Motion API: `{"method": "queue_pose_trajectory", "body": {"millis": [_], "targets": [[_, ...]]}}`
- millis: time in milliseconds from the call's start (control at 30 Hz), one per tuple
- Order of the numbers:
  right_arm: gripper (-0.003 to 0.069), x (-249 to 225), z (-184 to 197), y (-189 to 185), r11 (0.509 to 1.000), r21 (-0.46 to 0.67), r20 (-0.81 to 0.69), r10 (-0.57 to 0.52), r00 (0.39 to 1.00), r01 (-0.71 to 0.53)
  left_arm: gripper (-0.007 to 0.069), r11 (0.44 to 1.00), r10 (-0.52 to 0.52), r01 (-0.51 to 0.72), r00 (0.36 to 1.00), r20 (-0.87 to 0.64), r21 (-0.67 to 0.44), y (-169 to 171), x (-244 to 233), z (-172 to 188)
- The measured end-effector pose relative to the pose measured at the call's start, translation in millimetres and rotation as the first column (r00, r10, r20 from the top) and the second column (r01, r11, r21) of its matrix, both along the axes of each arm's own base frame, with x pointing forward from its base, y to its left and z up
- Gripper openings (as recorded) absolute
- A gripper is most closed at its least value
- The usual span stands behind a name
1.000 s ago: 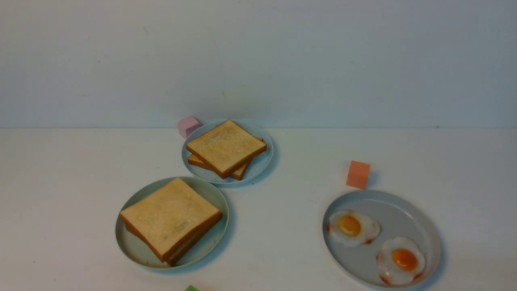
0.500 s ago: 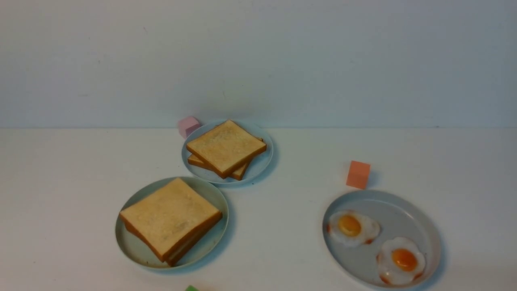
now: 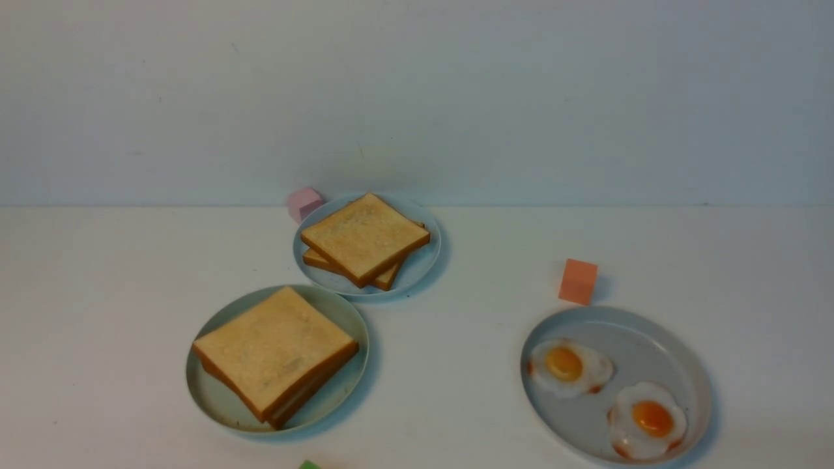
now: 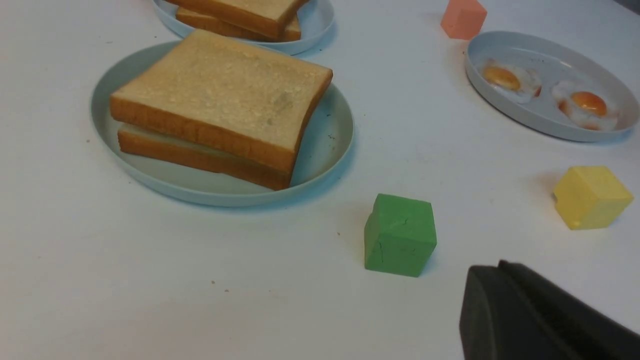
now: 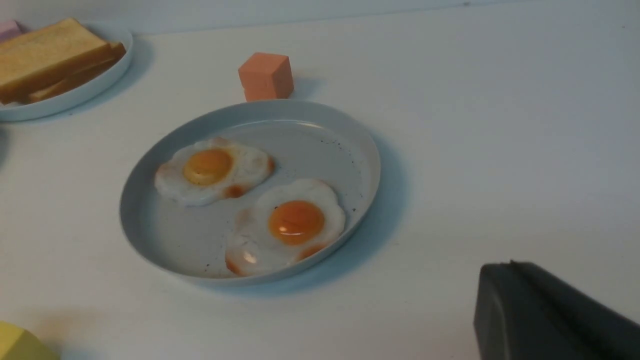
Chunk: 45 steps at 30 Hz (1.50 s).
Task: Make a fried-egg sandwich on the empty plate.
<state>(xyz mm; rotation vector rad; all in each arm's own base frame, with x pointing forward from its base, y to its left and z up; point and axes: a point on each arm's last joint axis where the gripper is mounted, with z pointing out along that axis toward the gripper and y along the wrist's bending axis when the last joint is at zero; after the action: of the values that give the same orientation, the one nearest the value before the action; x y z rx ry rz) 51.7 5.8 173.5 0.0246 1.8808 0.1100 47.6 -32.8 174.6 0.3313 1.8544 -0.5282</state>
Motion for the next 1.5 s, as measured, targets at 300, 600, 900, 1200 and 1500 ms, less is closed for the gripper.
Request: {"method": "queue_pose_trajectory", "body": {"millis": [300, 600, 900, 1200, 1500], "targets": [[0.0003, 0, 0, 0, 1.000, 0.000, 0.000, -0.001, 1.000, 0.001, 0.0011, 1.000, 0.000, 0.000, 1.000, -0.001, 0.001, 0, 0, 0], [0.0007, 0, 0, 0, 1.000, -0.001, 0.000, 0.000, 1.000, 0.000, -0.0013, 0.993, 0.121, -0.122, 0.987, 0.106, 0.005, 8, 5, 7], [0.0015, 0, 0, 0, 1.000, -0.001, 0.000, 0.000, 1.000, 0.000, -0.0013, 0.828, 0.553, -0.547, 0.833, 0.012, -0.125, 32, 7, 5], [0.0021, 0, 0, 0, 1.000, -0.001, 0.000, 0.000, 1.000, 0.000, -0.0013, 0.806, 0.581, -0.588, 0.808, -0.094, -0.073, 34, 5, -6], [0.0023, 0, 0, 0, 1.000, -0.001, 0.000, -0.001, 1.000, 0.001, -0.0013, 0.806, 0.581, -0.588, 0.808, -0.094, -0.074, 34, 5, -6]]}}
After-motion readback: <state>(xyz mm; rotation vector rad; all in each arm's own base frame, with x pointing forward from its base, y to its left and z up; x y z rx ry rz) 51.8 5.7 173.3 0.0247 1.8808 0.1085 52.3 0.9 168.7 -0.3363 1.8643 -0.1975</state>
